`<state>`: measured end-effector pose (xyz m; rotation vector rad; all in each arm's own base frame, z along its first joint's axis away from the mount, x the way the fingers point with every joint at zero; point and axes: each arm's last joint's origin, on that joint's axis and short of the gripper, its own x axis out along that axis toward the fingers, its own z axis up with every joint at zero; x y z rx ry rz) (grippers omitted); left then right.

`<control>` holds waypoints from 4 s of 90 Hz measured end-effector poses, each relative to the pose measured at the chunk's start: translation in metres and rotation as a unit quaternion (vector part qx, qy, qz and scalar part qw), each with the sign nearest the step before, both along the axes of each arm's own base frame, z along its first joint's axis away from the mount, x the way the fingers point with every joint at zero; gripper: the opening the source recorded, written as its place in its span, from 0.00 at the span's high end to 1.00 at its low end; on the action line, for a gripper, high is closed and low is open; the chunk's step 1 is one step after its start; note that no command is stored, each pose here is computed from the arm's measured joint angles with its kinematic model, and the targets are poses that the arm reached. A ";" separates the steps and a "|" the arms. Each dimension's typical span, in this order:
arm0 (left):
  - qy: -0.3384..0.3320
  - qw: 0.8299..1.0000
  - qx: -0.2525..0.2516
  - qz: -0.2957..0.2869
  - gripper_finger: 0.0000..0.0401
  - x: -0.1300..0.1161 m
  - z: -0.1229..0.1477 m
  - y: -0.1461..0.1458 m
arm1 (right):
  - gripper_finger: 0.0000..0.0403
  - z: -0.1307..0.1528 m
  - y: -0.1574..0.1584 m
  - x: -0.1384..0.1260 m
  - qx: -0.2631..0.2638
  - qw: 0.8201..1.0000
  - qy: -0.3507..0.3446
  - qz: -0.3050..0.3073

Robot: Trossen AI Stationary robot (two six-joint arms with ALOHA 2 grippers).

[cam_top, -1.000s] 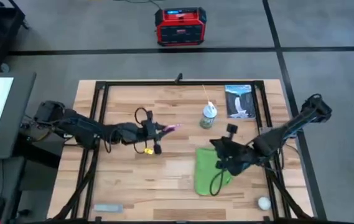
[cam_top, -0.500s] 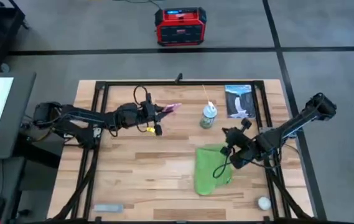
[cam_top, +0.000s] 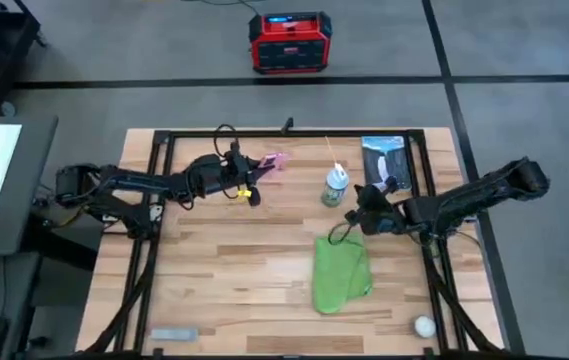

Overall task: Apply microfiber cloth
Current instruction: Spray the back of the pink phone using the white spray bottle

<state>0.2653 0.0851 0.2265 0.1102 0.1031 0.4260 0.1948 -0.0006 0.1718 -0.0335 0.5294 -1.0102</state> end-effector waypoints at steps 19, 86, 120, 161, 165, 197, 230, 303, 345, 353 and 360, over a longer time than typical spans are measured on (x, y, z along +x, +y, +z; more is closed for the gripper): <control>-0.001 1.000 -0.005 0.023 1.00 -0.004 0.000 0.012 | 1.00 0.007 -0.028 0.005 -0.033 0.998 -0.009 -0.062; 0.001 1.000 -0.009 0.013 1.00 -0.006 -0.001 0.018 | 1.00 0.009 -0.090 0.006 0.036 0.975 -0.128 0.177; 0.004 1.000 -0.012 0.020 1.00 -0.008 -0.002 0.021 | 1.00 0.005 -0.075 0.010 0.065 0.949 -0.143 0.274; -0.008 1.000 -0.013 0.023 1.00 -0.015 0.000 0.039 | 1.00 0.007 -0.067 0.013 0.062 0.939 -0.149 0.304; -0.011 1.000 -0.014 0.019 1.00 -0.016 0.000 0.041 | 1.00 0.009 -0.069 0.013 0.054 0.940 -0.156 0.300; -0.013 1.000 -0.013 -0.003 1.00 -0.018 0.001 0.045 | 1.00 0.004 -0.076 0.024 0.074 0.913 -0.183 0.357; -0.004 1.000 -0.017 -0.002 1.00 -0.019 -0.001 0.046 | 1.00 -0.020 -0.064 0.066 0.109 0.880 -0.175 0.428; 0.004 1.000 0.025 0.014 1.00 -0.007 0.002 0.018 | 1.00 0.097 -0.037 0.050 0.055 0.901 -0.119 0.413; -0.017 0.996 0.060 0.059 1.00 -0.036 0.041 0.003 | 1.00 0.109 -0.029 0.084 0.078 0.896 -0.068 0.432; -0.013 0.997 0.058 0.057 1.00 -0.036 0.040 0.002 | 1.00 0.112 -0.030 0.090 0.080 0.896 -0.053 0.433; -0.013 0.997 0.056 0.057 1.00 -0.036 0.040 0.002 | 1.00 0.115 -0.030 0.094 0.083 0.896 -0.042 0.434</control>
